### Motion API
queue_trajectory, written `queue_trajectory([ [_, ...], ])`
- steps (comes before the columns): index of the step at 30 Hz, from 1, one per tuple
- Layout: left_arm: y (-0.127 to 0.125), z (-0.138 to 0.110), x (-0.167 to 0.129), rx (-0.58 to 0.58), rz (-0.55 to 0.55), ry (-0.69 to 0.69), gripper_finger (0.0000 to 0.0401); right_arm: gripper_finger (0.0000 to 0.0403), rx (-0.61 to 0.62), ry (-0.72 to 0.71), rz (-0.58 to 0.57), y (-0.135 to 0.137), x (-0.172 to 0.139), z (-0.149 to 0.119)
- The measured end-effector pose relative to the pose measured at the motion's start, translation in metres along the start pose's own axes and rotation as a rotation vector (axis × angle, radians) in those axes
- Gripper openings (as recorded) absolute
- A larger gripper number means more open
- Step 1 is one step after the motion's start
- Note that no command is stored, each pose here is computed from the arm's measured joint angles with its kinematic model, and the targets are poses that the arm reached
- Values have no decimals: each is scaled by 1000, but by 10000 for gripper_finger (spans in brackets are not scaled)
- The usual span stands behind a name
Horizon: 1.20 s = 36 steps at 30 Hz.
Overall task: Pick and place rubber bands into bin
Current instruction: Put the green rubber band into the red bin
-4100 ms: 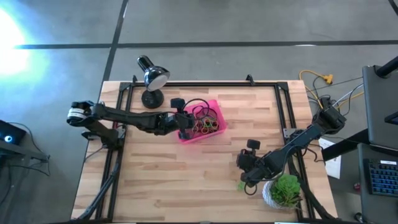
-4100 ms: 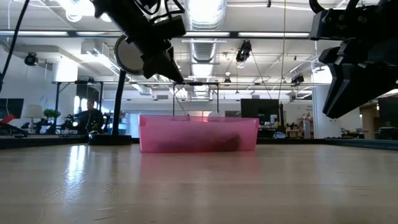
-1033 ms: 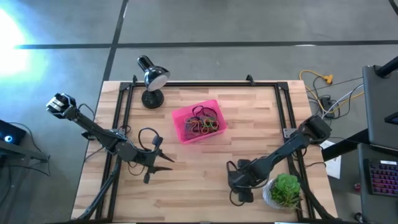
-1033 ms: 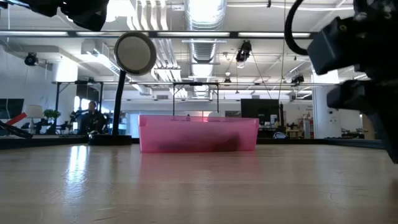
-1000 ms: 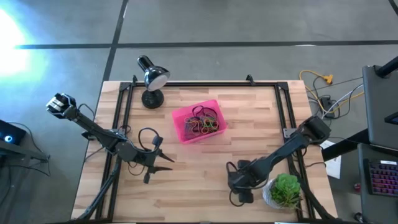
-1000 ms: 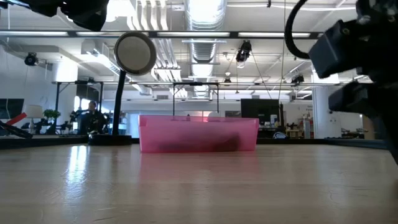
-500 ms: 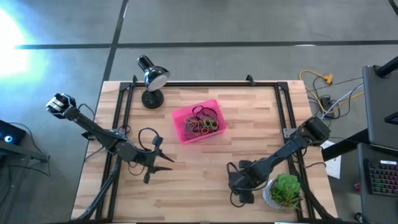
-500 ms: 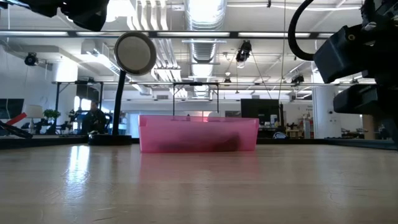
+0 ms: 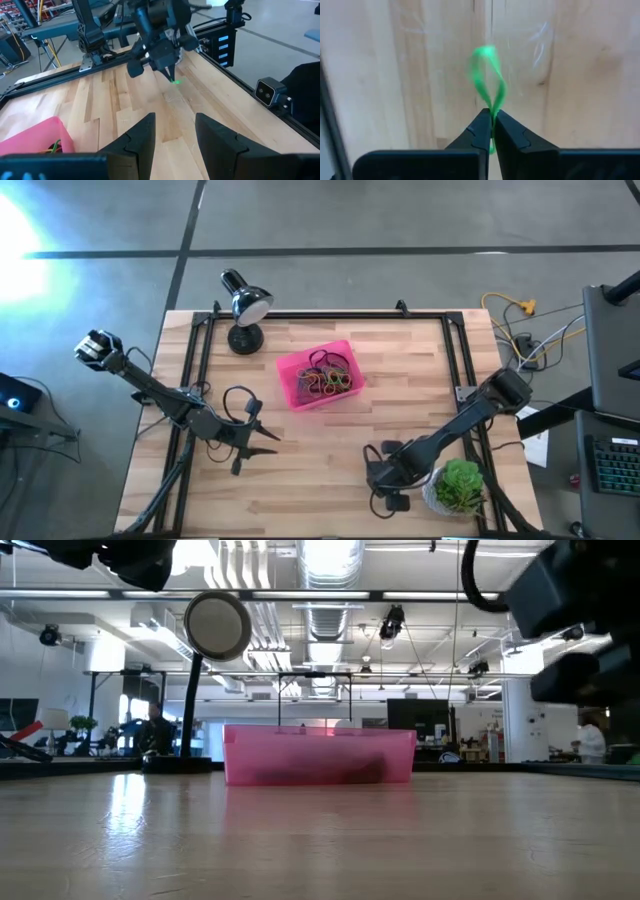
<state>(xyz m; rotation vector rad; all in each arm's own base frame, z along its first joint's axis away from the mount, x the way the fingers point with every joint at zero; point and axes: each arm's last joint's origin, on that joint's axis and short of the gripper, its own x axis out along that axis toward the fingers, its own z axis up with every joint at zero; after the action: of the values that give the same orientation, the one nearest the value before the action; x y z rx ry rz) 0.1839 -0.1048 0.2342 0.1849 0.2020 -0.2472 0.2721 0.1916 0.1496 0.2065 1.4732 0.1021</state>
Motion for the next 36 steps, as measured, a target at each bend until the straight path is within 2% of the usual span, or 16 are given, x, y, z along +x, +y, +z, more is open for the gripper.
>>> queue_trajectory([
  [3, 0, 0, 0, 0, 0, 0, 125, 9, -34, -27, -24, 4, -13, 5],
  [11, 0, 0, 0, 0, 0, 1, 125, 9, -158, -142, -209, 8, -57, 29],
  [19, 0, 0, 0, 0, 0, 1, 125, 9, -272, -360, -534, -12, -95, 66],
  [23, 0, 0, 0, 1, 0, 2, 125, 9, -247, -377, -632, -39, -106, 84],
  [31, 0, 0, 0, 1, 0, 3, 125, 9, -111, -377, -706, -115, -120, 115],
  [33, 0, -1, 0, 3, -1, 8, 125, 9, -77, -379, -709, -136, -123, 121],
  [36, 0, -1, 0, 4, -1, 12, 125, 9, -34, -400, -650, -168, -127, 129],
])
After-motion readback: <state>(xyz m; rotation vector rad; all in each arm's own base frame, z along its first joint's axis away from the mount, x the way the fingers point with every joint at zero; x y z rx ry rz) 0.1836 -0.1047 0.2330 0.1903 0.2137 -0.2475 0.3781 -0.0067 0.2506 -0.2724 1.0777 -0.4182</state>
